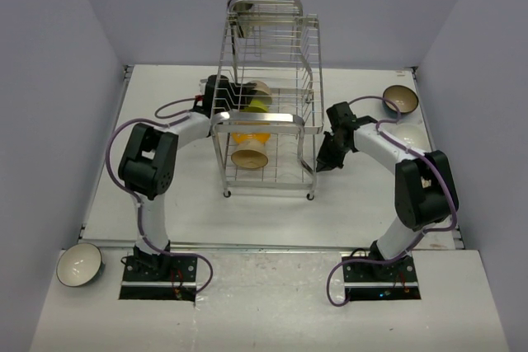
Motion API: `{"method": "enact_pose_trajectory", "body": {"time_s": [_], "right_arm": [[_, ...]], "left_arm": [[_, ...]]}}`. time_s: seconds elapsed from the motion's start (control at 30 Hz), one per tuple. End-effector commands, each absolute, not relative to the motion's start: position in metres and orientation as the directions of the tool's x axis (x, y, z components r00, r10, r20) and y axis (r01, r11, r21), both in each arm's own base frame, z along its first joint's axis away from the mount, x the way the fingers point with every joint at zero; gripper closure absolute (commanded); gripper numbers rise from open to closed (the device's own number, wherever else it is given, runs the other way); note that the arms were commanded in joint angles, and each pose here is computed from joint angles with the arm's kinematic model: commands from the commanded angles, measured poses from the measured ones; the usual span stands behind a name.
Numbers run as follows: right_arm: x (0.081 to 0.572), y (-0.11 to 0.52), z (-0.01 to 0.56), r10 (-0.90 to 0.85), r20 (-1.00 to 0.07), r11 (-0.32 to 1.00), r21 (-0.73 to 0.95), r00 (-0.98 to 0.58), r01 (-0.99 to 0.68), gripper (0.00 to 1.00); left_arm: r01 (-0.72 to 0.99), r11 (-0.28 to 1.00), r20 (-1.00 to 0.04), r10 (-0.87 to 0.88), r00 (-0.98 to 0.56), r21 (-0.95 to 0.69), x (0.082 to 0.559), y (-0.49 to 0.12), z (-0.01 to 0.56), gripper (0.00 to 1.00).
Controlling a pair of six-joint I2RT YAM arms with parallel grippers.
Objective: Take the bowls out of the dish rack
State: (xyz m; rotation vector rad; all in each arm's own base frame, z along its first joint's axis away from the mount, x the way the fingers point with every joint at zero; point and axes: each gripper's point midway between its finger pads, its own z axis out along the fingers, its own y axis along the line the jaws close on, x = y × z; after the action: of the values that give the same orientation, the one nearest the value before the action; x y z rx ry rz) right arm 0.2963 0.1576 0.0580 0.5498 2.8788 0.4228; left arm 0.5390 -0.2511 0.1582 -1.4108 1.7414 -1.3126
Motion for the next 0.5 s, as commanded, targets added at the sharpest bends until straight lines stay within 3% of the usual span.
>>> {"method": "enact_pose_trajectory", "body": {"time_s": [0.0,0.17,0.27,0.47], "right_arm": [[0.3041,0.1827,0.0774,0.379,-0.136,0.855,0.429,-0.915,0.291,1.00],[0.3058,0.1841,0.0757,0.377,-0.135,0.855,0.432,-0.916,0.288,1.00],[0.3068,0.1847,0.0748,0.377,-0.136,0.854,0.435,-0.916,0.286,1.00],[0.3075,0.1870,0.0735,0.372,-0.129,0.851,0.443,-0.919,0.282,1.00]], "left_arm": [[-0.403,-0.026,0.148,-0.950,-0.275,-0.915,0.5483,-0.2546,0.1577,0.74],[-0.392,-0.037,0.151,-0.953,-0.263,-0.919,0.5528,-0.2569,0.1615,0.86],[-0.388,-0.043,0.156,-0.951,-0.267,-0.921,0.5542,-0.2597,0.1635,1.00],[-0.383,-0.050,0.168,-0.945,-0.281,-0.922,0.5513,-0.2631,0.1673,1.00]]}}
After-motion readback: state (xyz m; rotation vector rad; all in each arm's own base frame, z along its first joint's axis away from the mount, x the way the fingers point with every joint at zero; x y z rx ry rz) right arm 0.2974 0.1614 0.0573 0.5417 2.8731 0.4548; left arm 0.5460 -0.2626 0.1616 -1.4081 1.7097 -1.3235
